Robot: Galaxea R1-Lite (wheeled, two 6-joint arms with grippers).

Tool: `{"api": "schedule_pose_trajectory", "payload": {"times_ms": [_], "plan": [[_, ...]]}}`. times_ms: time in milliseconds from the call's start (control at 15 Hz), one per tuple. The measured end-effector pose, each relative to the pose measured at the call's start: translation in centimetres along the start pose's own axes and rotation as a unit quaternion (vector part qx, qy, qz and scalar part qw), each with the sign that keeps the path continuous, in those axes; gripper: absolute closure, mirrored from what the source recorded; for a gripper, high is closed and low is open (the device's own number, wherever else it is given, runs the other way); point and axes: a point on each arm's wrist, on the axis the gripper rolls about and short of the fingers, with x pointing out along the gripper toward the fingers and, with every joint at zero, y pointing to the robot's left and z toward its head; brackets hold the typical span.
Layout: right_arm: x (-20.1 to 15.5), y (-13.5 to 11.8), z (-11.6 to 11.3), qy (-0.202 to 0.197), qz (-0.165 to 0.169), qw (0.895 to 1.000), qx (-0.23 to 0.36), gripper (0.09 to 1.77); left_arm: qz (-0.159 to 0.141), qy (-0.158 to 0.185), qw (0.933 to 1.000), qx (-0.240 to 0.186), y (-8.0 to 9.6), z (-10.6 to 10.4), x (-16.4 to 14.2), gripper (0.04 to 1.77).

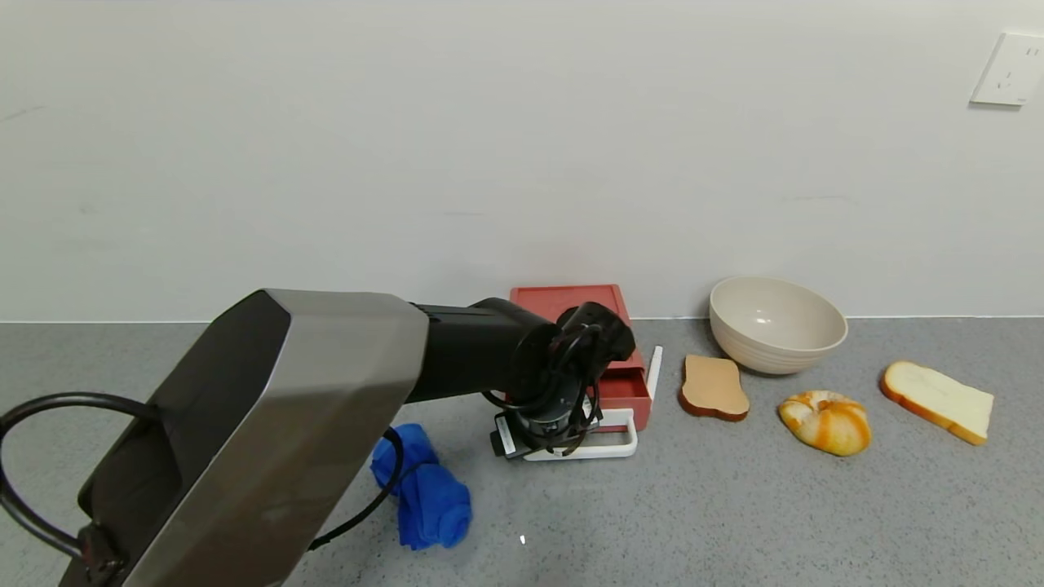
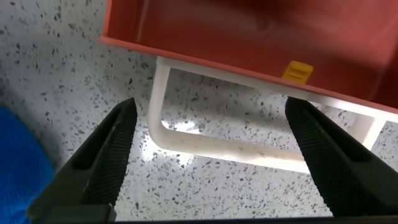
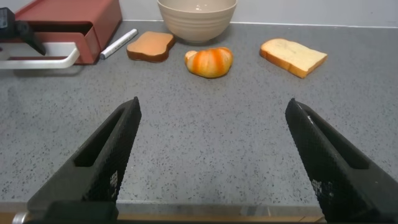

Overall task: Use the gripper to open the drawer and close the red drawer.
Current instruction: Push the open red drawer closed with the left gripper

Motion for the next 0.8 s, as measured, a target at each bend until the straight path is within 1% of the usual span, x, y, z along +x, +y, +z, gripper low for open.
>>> {"api": "schedule_pose_trajectory", "payload": {"times_ms": [467,800], "plan": [[0.0,0.0,0.0,0.0,0.0,1.0,0.0,0.15,-0.004,-0.012,0.9999,0.0,0.2,1.6,0.6,0.09],[0.0,0.0,0.0,0.0,0.0,1.0,0.0,0.15,-0.015,-0.027,0.9995,-0.001,0.3,2.6,1.2,0.09]]}}
